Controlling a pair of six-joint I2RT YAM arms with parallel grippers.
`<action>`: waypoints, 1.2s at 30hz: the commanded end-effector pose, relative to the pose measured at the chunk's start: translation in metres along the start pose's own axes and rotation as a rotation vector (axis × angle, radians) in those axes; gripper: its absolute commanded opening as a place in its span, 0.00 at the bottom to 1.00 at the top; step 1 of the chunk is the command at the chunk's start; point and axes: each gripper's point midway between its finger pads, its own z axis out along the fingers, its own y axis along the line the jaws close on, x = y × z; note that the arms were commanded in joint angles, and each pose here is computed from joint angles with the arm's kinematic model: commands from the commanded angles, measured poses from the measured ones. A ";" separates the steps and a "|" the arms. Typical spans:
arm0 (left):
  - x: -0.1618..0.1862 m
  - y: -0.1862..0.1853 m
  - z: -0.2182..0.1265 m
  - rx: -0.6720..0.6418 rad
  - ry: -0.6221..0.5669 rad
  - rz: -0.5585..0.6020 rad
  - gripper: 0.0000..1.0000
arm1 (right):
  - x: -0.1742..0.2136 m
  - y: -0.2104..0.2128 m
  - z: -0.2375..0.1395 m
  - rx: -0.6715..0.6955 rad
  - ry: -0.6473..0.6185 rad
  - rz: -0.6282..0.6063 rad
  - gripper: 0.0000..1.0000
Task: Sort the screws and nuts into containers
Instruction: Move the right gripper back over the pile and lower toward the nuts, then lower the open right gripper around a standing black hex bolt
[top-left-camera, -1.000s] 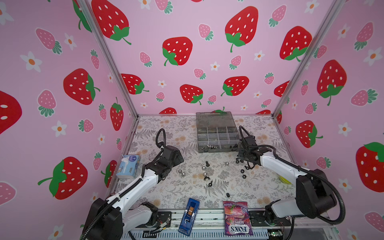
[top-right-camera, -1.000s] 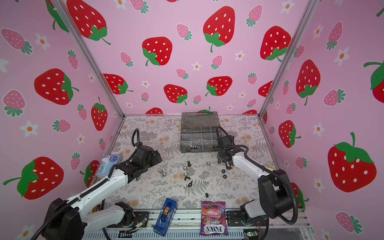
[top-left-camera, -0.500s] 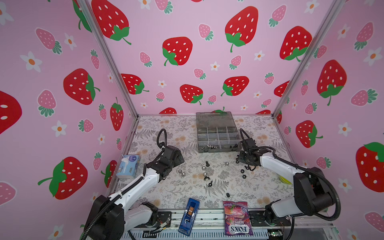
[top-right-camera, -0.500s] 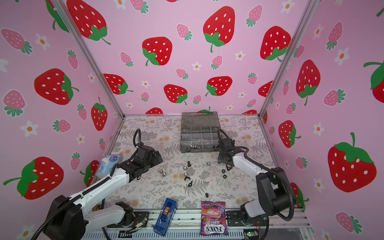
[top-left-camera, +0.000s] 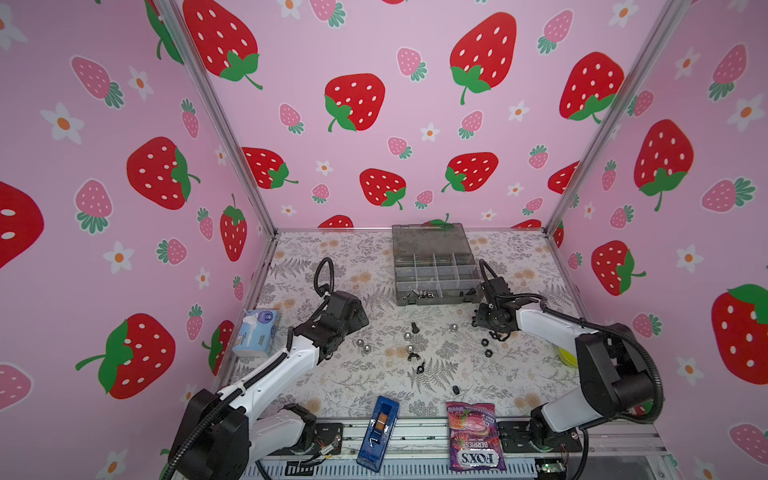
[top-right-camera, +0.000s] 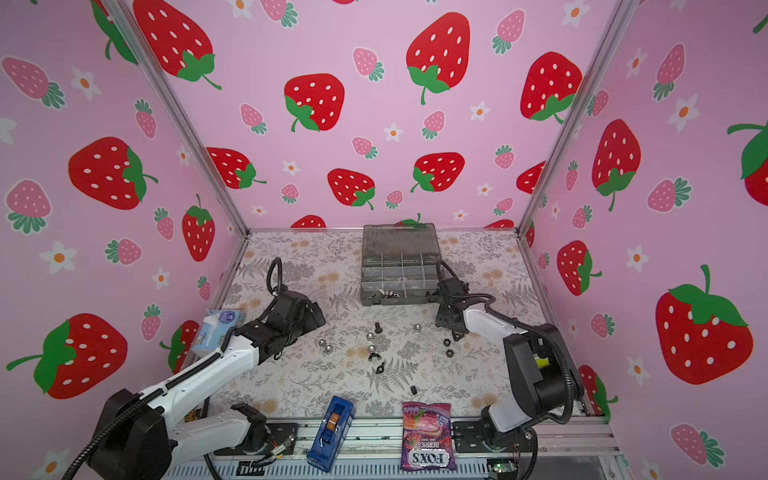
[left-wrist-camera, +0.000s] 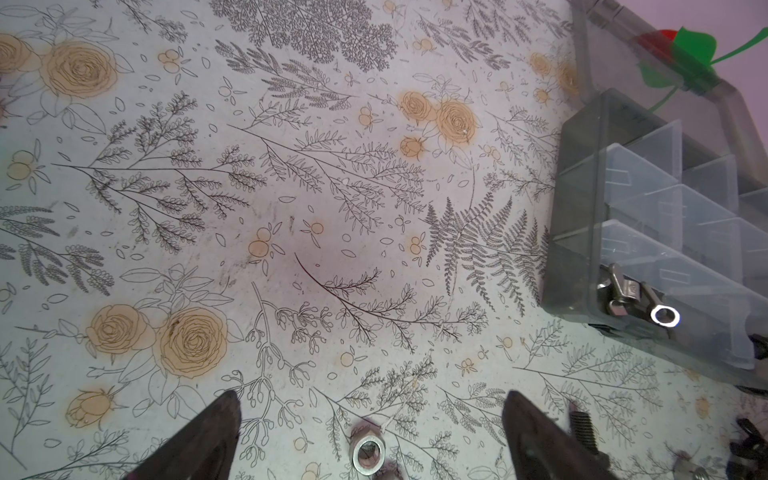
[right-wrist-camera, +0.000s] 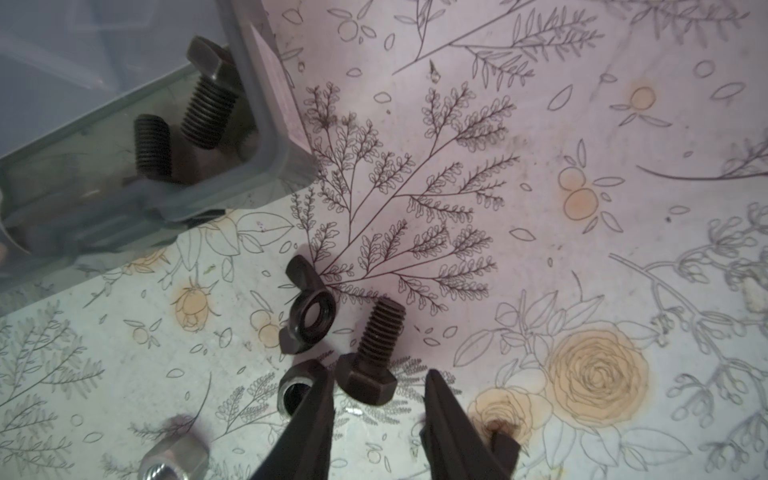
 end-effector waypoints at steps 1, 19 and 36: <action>-0.004 -0.001 0.001 -0.003 -0.006 -0.015 0.99 | 0.005 -0.003 0.008 0.004 0.016 -0.001 0.39; -0.002 0.001 0.001 -0.006 -0.002 -0.017 0.99 | 0.009 -0.010 0.023 0.018 0.038 0.000 0.37; -0.002 0.006 0.000 -0.023 -0.011 -0.020 0.99 | 0.012 -0.009 0.026 0.008 0.050 0.004 0.19</action>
